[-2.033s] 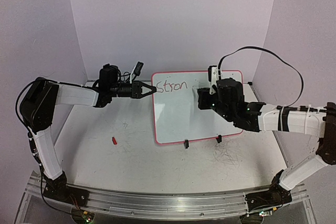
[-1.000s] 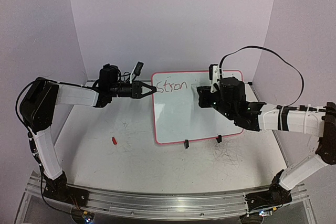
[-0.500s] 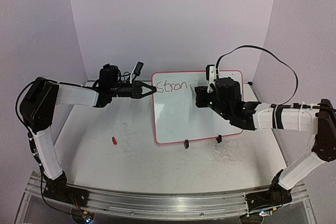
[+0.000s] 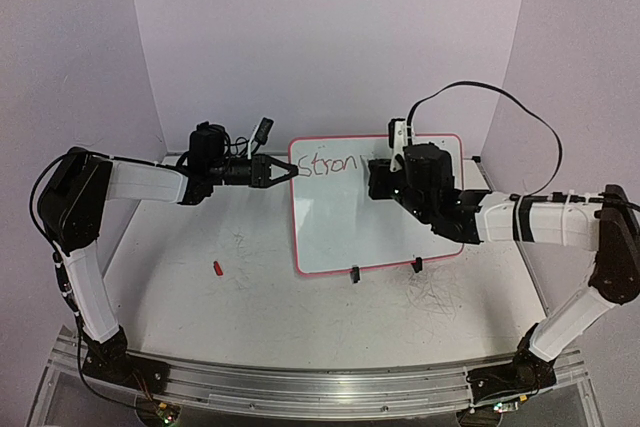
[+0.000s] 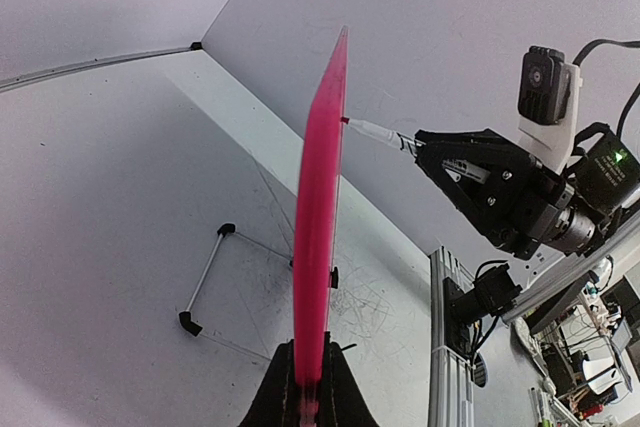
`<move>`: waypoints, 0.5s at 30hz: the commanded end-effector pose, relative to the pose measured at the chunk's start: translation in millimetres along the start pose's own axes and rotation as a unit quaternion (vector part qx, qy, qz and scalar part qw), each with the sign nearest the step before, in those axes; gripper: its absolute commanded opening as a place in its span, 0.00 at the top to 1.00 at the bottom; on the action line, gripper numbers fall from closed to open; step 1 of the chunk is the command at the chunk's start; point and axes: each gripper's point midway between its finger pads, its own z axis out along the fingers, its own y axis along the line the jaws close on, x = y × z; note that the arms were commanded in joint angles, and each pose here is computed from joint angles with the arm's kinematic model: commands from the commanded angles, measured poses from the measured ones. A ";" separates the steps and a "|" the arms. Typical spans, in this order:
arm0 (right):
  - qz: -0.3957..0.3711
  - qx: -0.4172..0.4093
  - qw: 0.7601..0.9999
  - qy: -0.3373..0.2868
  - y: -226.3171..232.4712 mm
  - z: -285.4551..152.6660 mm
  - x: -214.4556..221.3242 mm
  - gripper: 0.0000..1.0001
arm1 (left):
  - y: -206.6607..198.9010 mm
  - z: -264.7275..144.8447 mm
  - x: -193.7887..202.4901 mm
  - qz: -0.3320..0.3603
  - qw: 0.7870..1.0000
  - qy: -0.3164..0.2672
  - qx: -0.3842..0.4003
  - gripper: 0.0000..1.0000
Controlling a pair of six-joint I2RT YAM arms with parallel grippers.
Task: Write a sentence on the whiteboard
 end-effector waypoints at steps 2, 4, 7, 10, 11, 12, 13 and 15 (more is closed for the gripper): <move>-0.001 -0.008 1.000 -0.023 9.1 5.9 -17.9 1.00 | -24.7 5.2 -3.5 0.022 0.999 0.002 0.026 1.00; -0.002 -0.011 1.000 -0.018 10.7 6.9 -14.6 1.00 | -24.3 5.0 -3.6 0.022 0.999 0.002 0.026 1.00; -0.005 -0.015 1.000 -0.011 13.2 5.6 -9.1 1.00 | -24.8 4.9 -4.0 0.023 0.999 0.001 0.026 1.00; -0.005 -0.016 1.000 -0.004 13.6 3.3 -3.2 1.00 | -25.4 5.2 -3.9 0.023 0.999 0.001 0.027 1.00; -0.004 -0.016 1.000 -0.002 13.1 2.1 -1.4 1.00 | -25.8 5.0 -4.2 0.023 0.999 0.001 0.027 1.00; -0.003 -0.016 1.000 -0.001 12.9 0.9 0.3 1.00 | -26.3 4.9 -4.3 0.024 0.999 0.001 0.027 1.00; -0.002 -0.016 1.000 0.001 12.5 0.0 1.8 1.00 | -26.6 4.9 -4.2 0.024 0.999 0.001 0.028 1.00; -0.001 -0.014 1.000 0.005 10.6 -2.5 6.0 1.00 | -26.6 4.7 -4.8 0.024 0.999 0.001 0.027 1.00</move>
